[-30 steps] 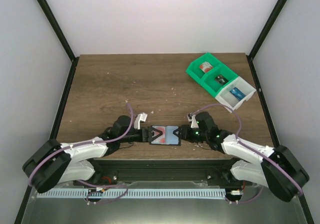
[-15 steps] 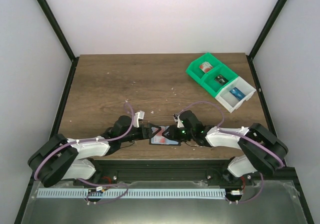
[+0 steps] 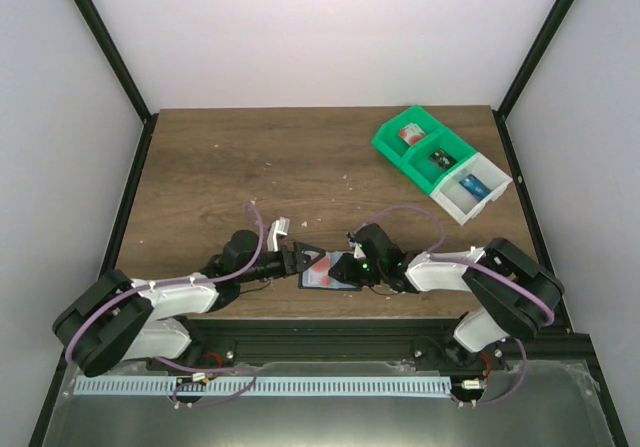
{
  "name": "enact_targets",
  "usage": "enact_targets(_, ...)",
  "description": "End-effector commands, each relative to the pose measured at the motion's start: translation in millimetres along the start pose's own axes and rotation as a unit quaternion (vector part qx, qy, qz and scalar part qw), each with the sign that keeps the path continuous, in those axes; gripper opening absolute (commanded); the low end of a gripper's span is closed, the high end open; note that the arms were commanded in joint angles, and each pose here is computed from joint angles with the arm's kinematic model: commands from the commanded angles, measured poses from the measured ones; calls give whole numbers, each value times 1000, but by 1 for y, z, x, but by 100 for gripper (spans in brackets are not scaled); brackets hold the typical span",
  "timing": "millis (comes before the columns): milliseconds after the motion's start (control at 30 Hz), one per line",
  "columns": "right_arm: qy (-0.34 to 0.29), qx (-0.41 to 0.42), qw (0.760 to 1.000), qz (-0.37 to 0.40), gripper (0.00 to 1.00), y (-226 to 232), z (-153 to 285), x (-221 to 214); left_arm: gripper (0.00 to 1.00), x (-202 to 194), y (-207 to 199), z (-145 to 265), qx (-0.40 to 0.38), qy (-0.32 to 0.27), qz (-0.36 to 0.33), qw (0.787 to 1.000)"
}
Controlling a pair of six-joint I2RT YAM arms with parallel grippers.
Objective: Take the credit cards out of the card holder
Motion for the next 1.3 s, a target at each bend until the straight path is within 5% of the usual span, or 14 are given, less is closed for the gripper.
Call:
enact_targets(0,-6,-21,1000,-5,16,-9,-2,-3,91,6,-17,-3,-49,2,6,999)
enact_targets(367,-8,-29,1000,-8,16,-10,-2,-6,90,3,13,-30,-8,26,26,999)
enact_targets(733,-8,-28,1000,-5,16,-11,-1,-8,92,6,28,-20,80,3,-11,997)
enact_targets(1267,-8,-31,999,-3,16,-11,-1,-8,92,2,39,-26,106,25,-11,994)
Point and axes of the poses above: each gripper's point midway between its finger pads, its own z axis back along the fingers, its own y axis along the line the jaws close on, x = y × z, the point moved 7 cm from there along z, back along the fingers, and after that the axes turned 3 degrees about -z, right-handed, at the moved point
